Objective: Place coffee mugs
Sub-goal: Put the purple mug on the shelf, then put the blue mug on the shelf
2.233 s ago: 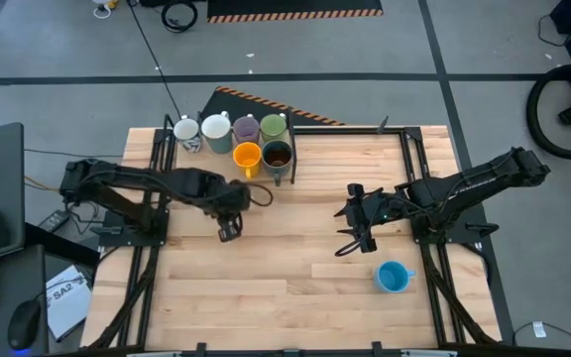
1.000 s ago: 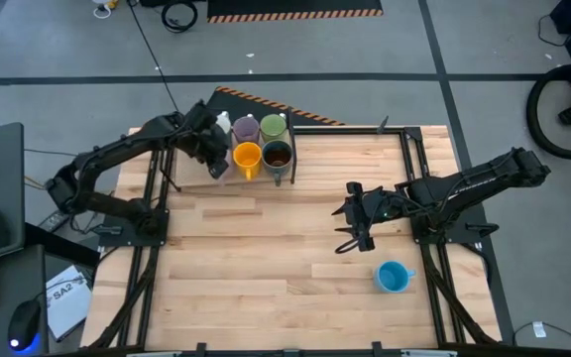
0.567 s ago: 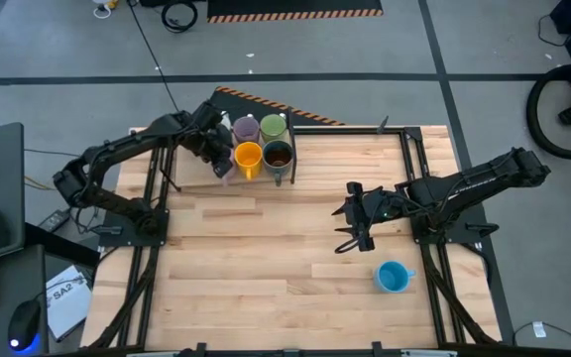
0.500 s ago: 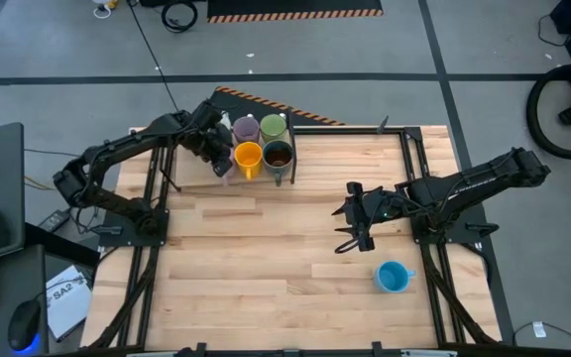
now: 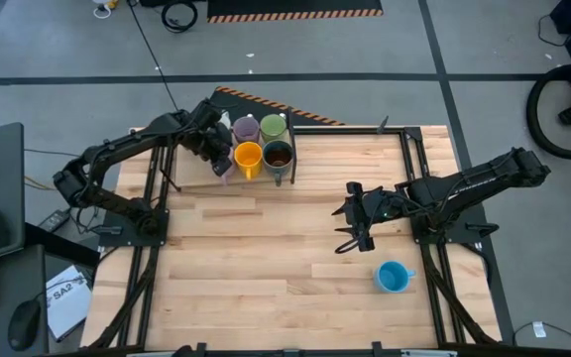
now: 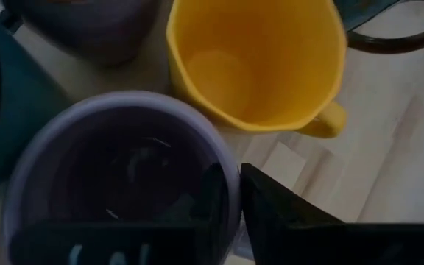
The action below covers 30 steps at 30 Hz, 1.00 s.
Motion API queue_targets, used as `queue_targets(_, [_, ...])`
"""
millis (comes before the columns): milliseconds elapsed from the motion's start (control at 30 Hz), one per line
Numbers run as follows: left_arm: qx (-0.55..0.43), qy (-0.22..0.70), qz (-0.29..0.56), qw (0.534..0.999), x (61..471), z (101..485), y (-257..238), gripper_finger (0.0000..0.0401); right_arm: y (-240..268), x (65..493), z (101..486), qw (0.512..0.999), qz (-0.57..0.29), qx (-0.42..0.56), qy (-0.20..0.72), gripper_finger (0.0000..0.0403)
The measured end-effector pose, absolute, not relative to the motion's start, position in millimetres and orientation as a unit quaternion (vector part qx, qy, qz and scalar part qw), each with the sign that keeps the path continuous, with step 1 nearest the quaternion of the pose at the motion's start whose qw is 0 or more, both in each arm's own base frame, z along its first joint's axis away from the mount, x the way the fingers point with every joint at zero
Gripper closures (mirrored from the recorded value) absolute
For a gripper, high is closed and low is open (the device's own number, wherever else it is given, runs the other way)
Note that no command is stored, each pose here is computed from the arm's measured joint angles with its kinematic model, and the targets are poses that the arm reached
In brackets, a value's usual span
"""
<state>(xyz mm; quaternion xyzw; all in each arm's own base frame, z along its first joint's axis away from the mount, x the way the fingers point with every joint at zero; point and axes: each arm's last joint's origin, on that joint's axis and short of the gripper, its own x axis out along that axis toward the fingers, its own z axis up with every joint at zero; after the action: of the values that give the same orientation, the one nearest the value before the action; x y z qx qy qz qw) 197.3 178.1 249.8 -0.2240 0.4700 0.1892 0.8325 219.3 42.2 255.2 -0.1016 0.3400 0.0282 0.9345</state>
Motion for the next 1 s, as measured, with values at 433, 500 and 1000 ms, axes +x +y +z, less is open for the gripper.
queue_targets(433, [-0.228,0.485,0.183,0.824,197,247,174,0.0287,42,220,256,0.936,0.028,-0.102,0.335,0.0196])
queue_targets(500, [-0.227,0.483,0.182,0.826,196,249,173,0.0287,42,220,256,0.937,0.028,-0.101,0.333,0.0196])
queue_targets(1000, [-0.168,0.437,0.198,0.861,198,300,163,0.0287,42,221,257,0.938,0.028,-0.101,0.33,0.0196])
